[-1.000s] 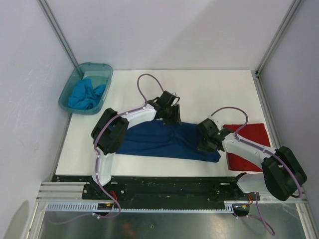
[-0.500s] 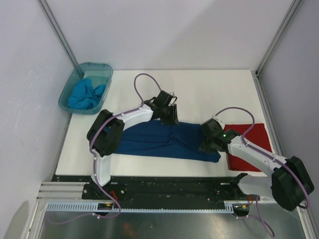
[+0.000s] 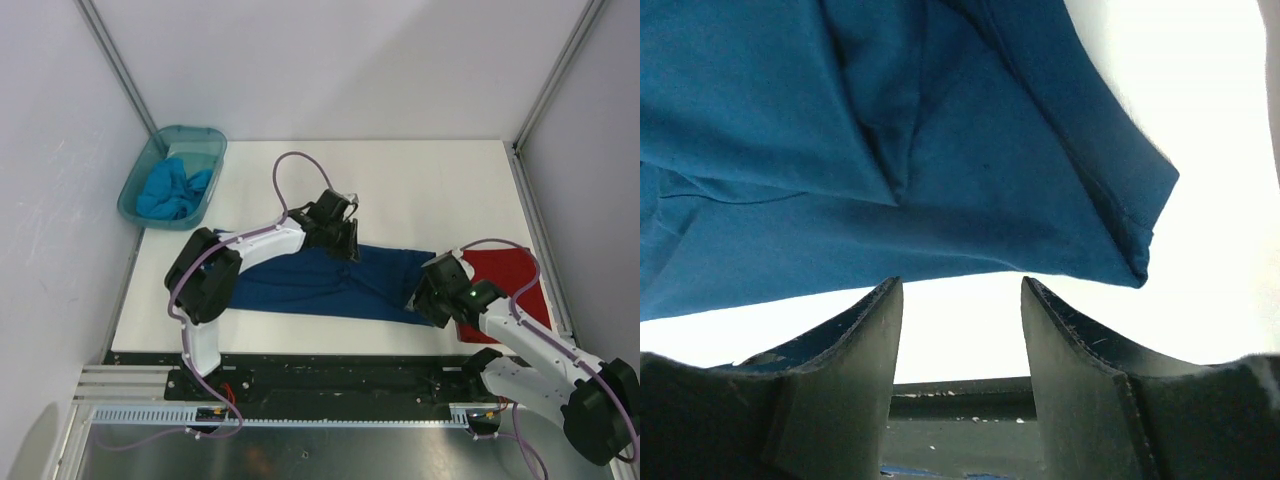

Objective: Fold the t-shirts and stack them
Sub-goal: Fold the other side of the tshirt into a rectangle, then rotate the tshirt 75 degrees

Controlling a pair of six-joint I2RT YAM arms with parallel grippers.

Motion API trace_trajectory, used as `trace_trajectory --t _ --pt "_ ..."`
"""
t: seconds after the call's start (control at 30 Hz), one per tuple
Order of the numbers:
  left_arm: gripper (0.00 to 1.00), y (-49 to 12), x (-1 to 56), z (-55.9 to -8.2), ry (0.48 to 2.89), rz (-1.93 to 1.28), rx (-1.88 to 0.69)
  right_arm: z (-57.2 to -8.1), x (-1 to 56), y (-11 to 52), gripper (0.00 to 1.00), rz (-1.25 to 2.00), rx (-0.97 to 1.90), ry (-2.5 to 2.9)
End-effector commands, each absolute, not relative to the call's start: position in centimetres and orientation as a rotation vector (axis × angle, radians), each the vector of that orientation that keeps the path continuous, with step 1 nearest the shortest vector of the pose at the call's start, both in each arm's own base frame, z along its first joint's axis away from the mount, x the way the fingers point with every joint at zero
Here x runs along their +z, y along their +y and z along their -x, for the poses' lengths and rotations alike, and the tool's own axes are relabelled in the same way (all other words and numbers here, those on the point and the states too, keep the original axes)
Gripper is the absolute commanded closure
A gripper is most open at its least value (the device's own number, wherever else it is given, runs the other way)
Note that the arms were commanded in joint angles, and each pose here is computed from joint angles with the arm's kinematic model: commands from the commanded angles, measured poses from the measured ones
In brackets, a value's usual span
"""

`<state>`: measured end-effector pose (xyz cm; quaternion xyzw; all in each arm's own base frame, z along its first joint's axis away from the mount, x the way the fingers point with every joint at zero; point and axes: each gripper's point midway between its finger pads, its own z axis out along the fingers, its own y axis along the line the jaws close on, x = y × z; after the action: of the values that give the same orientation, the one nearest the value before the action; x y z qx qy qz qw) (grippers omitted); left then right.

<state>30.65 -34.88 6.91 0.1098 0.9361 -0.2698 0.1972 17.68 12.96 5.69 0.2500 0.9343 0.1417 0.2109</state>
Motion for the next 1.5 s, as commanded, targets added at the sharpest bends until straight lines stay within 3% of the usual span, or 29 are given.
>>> trace_trajectory --t 0.0,0.27,0.6,0.8,1.07,1.47 --pt "0.74 -36.5 6.8 -30.3 2.604 -0.401 -0.804 -17.5 5.5 13.5 0.44 -0.807 0.457 2.582" --pt "0.82 -35.0 3.5 -28.9 2.698 -0.366 -0.744 -17.0 4.7 13.5 0.44 -0.873 0.46 2.596" --pt "0.62 -35.4 5.9 -29.7 2.639 -0.371 -0.783 -17.1 4.2 13.5 0.26 -1.038 0.501 2.523" --pt "0.59 -34.8 10.4 -31.2 2.544 -0.333 -0.842 -16.8 3.1 12.1 0.19 -1.196 0.459 2.434" --pt "0.58 -32.4 13.8 -31.3 2.472 -0.293 -0.856 -18.7 3.1 11.2 0.21 -1.248 0.44 2.304" --pt "0.59 -27.4 13.1 -31.0 2.489 -0.214 -0.807 -22.3 2.6 11.0 0.22 -1.148 0.397 2.266"
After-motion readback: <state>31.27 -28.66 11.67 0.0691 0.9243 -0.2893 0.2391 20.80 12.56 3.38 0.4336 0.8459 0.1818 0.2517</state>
